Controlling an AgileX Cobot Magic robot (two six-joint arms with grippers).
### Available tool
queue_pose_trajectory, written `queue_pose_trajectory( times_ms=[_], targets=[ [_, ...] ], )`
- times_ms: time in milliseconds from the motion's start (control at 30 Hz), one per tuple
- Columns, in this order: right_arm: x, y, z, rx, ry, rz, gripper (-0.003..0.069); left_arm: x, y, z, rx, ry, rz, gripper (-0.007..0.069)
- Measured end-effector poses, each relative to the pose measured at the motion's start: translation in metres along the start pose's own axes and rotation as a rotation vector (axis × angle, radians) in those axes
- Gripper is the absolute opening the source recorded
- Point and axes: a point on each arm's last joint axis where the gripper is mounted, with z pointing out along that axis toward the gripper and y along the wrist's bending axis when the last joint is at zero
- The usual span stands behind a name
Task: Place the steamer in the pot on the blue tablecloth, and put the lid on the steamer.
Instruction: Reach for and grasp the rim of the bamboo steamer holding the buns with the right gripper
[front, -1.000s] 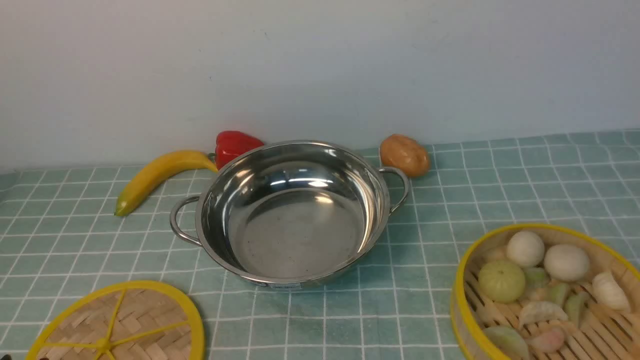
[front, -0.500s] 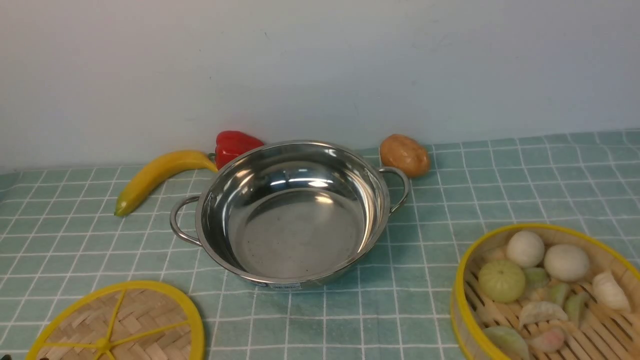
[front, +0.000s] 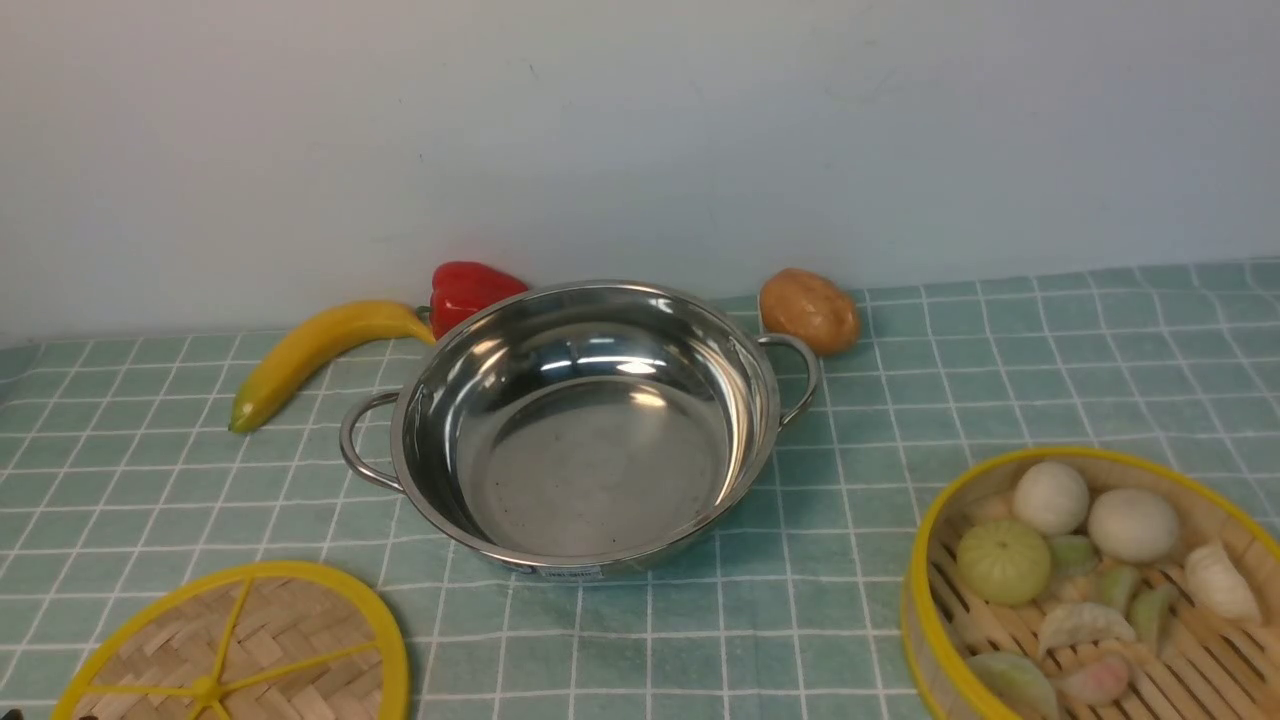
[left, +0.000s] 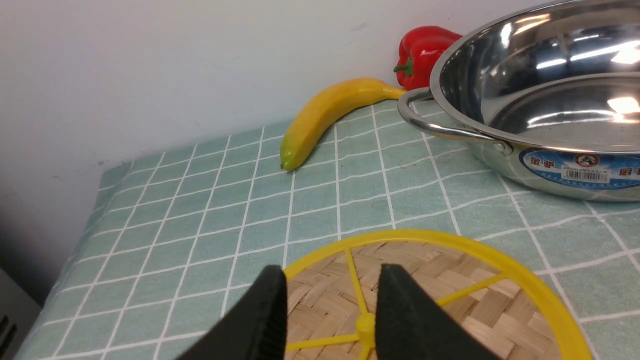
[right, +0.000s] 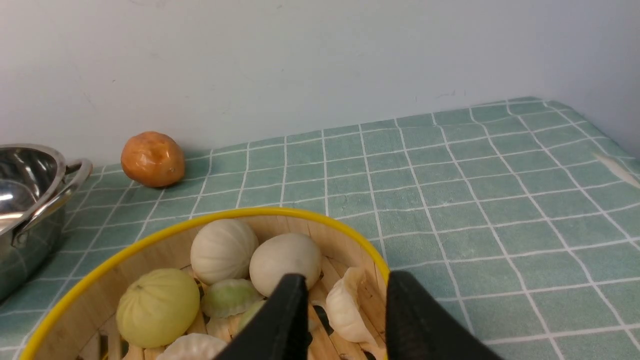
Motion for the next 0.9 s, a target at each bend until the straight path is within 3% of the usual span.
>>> queue_pose_trajectory(
  times_ms=[200,333,567,700,900],
  targets=[
    [-0.002,0.0,0.0,-0.002,-0.017,0.004,0.0242,0.0,0.0,0.0,0.0,0.0,0.0,0.0243],
    [-0.012,0.003,-0.001,-0.043,-0.119,0.144,0.0242,0.0,0.0,0.0,0.0,0.0,0.0,0.0243],
    [-0.08,0.021,-0.032,-0.113,-0.275,0.166,0.0242,0.0,0.0,0.0,0.0,0.0,0.0,0.0243],
    [-0.1,0.029,-0.052,-0.127,-0.192,0.168,0.0242,0.0,0.0,0.0,0.0,0.0,0.0,0.0243],
    [-0.098,0.032,-0.056,-0.137,-0.096,0.192,0.0242,0.0,0.0,0.0,0.0,0.0,0.0,0.0243]
  ],
)
